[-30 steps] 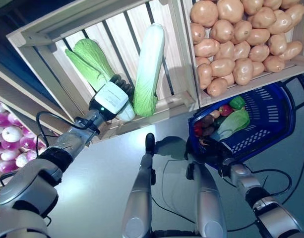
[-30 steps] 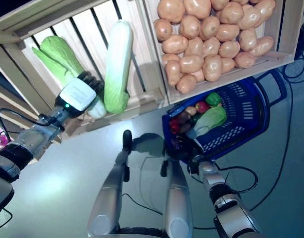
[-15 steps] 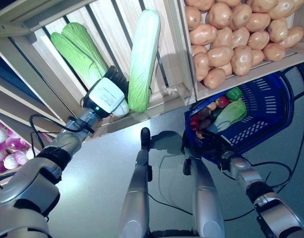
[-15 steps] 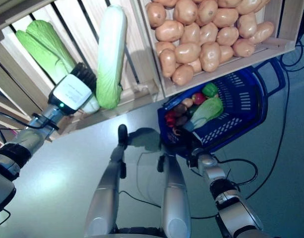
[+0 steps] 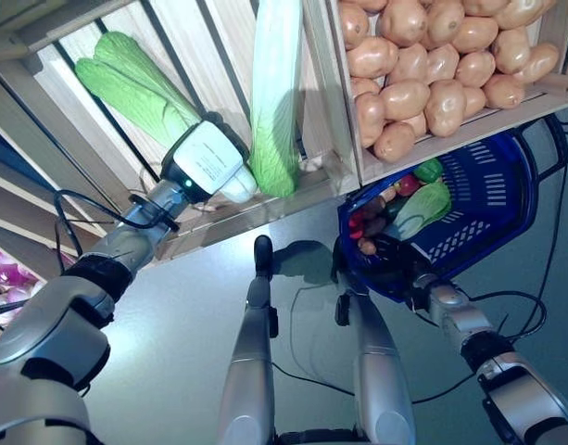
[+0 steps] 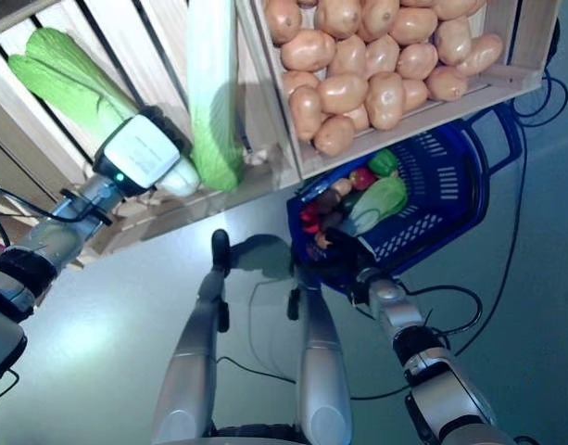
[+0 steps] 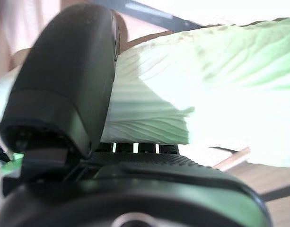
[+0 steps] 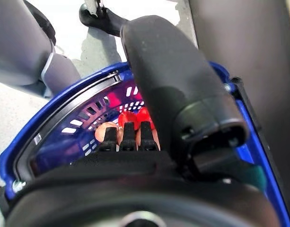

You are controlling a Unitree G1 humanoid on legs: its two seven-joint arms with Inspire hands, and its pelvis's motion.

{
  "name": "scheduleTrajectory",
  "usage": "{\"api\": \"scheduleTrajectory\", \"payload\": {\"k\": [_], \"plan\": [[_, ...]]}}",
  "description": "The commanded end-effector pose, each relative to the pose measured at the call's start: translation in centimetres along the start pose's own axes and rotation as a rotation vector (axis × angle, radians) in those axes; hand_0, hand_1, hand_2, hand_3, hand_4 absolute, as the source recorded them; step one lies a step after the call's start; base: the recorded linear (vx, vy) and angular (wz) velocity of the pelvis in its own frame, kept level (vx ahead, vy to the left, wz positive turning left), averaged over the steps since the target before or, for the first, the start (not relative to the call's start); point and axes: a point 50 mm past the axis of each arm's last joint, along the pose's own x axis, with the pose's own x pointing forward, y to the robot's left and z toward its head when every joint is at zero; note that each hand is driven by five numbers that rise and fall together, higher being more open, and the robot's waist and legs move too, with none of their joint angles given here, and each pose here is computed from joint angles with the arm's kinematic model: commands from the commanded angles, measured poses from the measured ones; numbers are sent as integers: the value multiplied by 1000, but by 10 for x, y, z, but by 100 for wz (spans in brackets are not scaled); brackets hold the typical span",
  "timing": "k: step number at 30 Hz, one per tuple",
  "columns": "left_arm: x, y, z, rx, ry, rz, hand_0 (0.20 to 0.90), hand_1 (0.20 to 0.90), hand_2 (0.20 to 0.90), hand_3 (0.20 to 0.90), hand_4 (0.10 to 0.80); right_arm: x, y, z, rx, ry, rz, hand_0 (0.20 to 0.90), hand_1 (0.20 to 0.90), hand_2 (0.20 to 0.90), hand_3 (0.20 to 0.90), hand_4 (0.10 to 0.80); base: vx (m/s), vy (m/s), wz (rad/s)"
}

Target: Put vegetables into the basket

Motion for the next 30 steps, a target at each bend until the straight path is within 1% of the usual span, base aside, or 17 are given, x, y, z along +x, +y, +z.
{"api": "scheduleTrajectory", "payload": {"k": [1,3,6,10,12,14,16,17,18,20,22,24,25,26,27,29,30], "plan": [[-13,-4,-11,-133,205,34,300,300,300,300,400,-11,-17,-13,-14,17,-52,900,900,900,900,800,36,-27,-9],[-16,-1,-21,-206,331,108,300,300,300,300,400,-14,-19,-18,-5,25,-59,900,900,900,900,800,32,-38,-5],[-26,-2,-21,-273,391,165,300,300,300,300,400,-21,-20,-34,7,46,-72,900,900,900,900,800,64,-31,-3],[-51,-7,-4,-428,511,244,300,300,300,300,400,-36,-20,-59,40,65,-102,900,900,900,900,800,126,-20,-2],[-65,-9,11,-527,576,267,300,300,300,300,400,-45,-17,-71,57,60,-112,900,900,900,900,800,179,-26,1],[-78,-7,25,-642,646,303,300,300,300,300,400,-53,-14,-77,88,43,-121,900,900,900,900,800,170,-24,0],[-89,0,33,-782,723,345,300,300,300,300,400,-58,-9,-70,115,-10,-115,900,900,900,900,800,136,-31,0],[-95,4,37,-862,754,354,300,300,300,300,400,-62,-6,-67,117,-41,-110,900,900,900,900,800,160,-59,7],[-100,11,44,-1008,785,395,300,300,300,300,400,-66,-3,-63,129,-92,-109,900,900,900,900,800,154,-69,12],[-105,23,51,-1205,785,419,300,300,300,300,400,-73,2,-55,151,-149,-97,900,900,900,900,800,151,-79,19],[-115,38,56,-1504,762,472,300,300,300,300,400,-86,4,-50,122,-228,-65,900,900,900,900,800,184,-74,7],[-123,45,60,-1790,743,479,300,300,300,300,400,-96,2,-41,125,-295,-36,900,900,900,900,800,172,-67,17],[-126,48,64,-1912,713,477,300,300,300,300,400,-100,2,-35,137,-339,-16,900,900,900,900,800,208,-84,21],[-128,51,70,-2107,654,458,300,300,300,300,400,-106,3,-26,142,-403,16,900,900,900,900,800,193,-73,16],[-128,54,74,-2181,604,443,300,300,300,300,400,-108,3,-20,149,-433,34,900,900,900,900,800,157,-55,16],[-127,57,77,-2232,561,436,300,300,300,300,400,-109,4,-15,154,-458,49,900,900,900,900,800,82,-24,15],[-125,62,79,-2324,484,440,300,300,300,300,400,-111,6,-4,154,-511,89,900,900,900,900,800,91,-21,7]]}}
